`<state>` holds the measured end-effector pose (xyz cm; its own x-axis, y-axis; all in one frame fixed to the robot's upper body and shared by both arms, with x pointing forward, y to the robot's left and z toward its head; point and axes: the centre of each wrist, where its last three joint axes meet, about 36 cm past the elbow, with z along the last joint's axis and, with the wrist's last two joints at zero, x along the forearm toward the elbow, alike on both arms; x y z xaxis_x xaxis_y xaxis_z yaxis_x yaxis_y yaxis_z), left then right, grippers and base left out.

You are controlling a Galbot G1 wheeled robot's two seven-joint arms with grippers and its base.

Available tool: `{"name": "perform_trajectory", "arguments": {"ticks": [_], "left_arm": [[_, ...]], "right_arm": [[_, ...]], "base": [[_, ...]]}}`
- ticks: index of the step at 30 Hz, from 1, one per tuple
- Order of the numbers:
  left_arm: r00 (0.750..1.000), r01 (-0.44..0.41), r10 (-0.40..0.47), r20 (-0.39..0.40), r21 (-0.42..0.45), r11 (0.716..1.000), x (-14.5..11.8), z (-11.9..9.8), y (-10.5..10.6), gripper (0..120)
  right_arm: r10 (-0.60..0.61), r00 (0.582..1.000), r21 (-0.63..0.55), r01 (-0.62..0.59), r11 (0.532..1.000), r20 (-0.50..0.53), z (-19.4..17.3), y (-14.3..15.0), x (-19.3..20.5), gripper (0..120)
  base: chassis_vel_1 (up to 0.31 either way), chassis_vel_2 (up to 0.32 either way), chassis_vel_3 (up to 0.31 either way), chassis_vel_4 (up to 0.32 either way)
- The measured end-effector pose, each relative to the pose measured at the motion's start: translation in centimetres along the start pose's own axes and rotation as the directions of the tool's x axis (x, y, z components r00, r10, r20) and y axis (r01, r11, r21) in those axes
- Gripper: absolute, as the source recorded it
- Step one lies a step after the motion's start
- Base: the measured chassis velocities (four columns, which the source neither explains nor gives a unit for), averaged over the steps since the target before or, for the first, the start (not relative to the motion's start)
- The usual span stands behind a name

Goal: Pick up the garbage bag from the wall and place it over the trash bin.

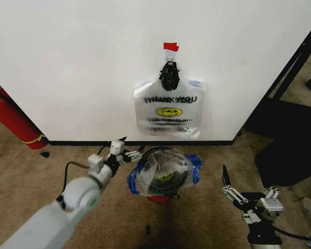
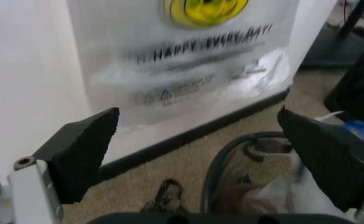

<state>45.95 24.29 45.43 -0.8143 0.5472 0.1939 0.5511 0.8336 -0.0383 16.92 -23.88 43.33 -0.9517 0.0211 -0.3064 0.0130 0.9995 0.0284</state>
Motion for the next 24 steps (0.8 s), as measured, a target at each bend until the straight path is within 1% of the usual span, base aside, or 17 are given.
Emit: {"name": "perform_trajectory", "arguments": {"ticks": [1, 2, 6, 7, 8, 10, 11, 13, 14, 15, 18, 19, 21, 22, 24], "left_arm": [[1.000, 0.000, 0.000, 0.000, 0.000, 1.000, 0.0, 0.0, 0.0, 100], [1.000, -0.003, 0.003, -0.024, 0.011, 1.000, -0.8, -0.3, 0.5, 100], [0.992, -0.021, 0.029, -0.124, 0.067, 0.998, -5.2, -2.4, 2.9, 100], [0.989, -0.030, 0.040, -0.140, 0.072, 0.997, -5.9, -2.6, 3.3, 100], [0.989, -0.030, 0.040, -0.140, 0.072, 0.997, -5.9, -2.6, 3.3, 100], [0.980, -0.064, 0.077, -0.182, 0.073, 0.995, -7.5, -2.9, 4.3, 100], [0.972, -0.099, 0.111, -0.209, 0.064, 0.993, -8.5, -2.8, 5.1, 100], [0.958, -0.154, 0.160, -0.240, 0.044, 0.987, -9.6, -2.7, 6.2, 100], [0.951, -0.180, 0.183, -0.249, 0.038, 0.983, -10.1, -2.7, 6.7, 100], [0.951, -0.180, 0.183, -0.249, 0.038, 0.983, -10.1, -2.7, 6.7, 100], [0.927, -0.262, 0.257, -0.273, 0.018, 0.965, -11.2, -2.9, 7.9, 100], [0.922, -0.276, 0.270, -0.276, 0.017, 0.961, -11.3, -2.9, 8.1, 99], [0.902, -0.328, 0.323, -0.288, 0.033, 0.944, -11.5, -3.1, 8.7, 98], [0.902, -0.328, 0.323, -0.288, 0.033, 0.944, -11.5, -3.1, 8.7, 98], [0.881, -0.370, 0.365, -0.300, 0.042, 0.928, -11.3, -3.2, 9.4, 97]], "right_arm": [[0.000, 1.000, 0.000, 0.000, 1.000, 0.000, 0.0, 0.0, 0.0, 100], [0.005, 1.000, -0.008, -0.005, 1.000, -0.001, 0.0, -0.1, 0.4, 100], [0.004, 1.000, -0.019, -0.004, 1.000, -0.020, 0.4, -0.3, 2.2, 100], [0.003, 1.000, -0.017, -0.003, 1.000, -0.020, 0.5, -0.5, 2.3, 100], [0.003, 1.000, -0.017, -0.003, 1.000, -0.020, 0.5, -0.5, 2.3, 100], [0.001, 1.000, -0.014, -0.002, 1.000, -0.019, 0.5, -0.8, 2.3, 100], [0.001, 1.000, -0.016, -0.002, 1.000, -0.017, 0.5, -0.9, 2.2, 100], [-0.004, 1.000, -0.019, 0.004, 1.000, -0.017, 0.2, -0.9, 1.8, 100], [-0.007, 1.000, -0.020, 0.006, 1.000, -0.014, 0.1, -1.0, 1.6, 100], [-0.007, 1.000, -0.020, 0.006, 1.000, -0.014, 0.1, -1.0, 1.6, 100], [-0.013, 1.000, -0.023, 0.013, 1.000, -0.009, -0.1, -1.0, 1.0, 100], [-0.014, 1.000, -0.025, 0.014, 1.000, -0.008, -0.2, -1.0, 0.9, 100], [-0.015, 1.000, -0.026, 0.014, 1.000, -0.006, -0.2, -1.1, 0.5, 100], [-0.015, 1.000, -0.026, 0.014, 1.000, -0.006, -0.2, -1.1, 0.5, 100], [-0.015, 1.000, -0.027, 0.015, 1.000, -0.003, -0.2, -1.1, 0.2, 100]], "base": [[0.000, 0.000, 0.000, 0.000], [0.000, 0.000, 0.000, 0.000], [0.000, 0.000, 0.000, 0.000], [0.000, 0.000, 0.000, 0.000], [0.000, 0.000, 0.000, 0.000], [0.000, 0.000, 0.000, 0.000], [0.000, 0.000, 0.000, 0.000], [0.000, 0.000, 0.000, 0.000], [0.000, 0.000, 0.000, 0.000], [0.000, 0.000, 0.000, 0.000], [0.000, 0.000, 0.000, 0.000], [0.000, 0.000, 0.000, 0.000], [0.000, 0.000, 0.000, 0.000], [0.000, 0.000, 0.000, 0.000], [0.000, 0.000, 0.000, 0.000]]}}
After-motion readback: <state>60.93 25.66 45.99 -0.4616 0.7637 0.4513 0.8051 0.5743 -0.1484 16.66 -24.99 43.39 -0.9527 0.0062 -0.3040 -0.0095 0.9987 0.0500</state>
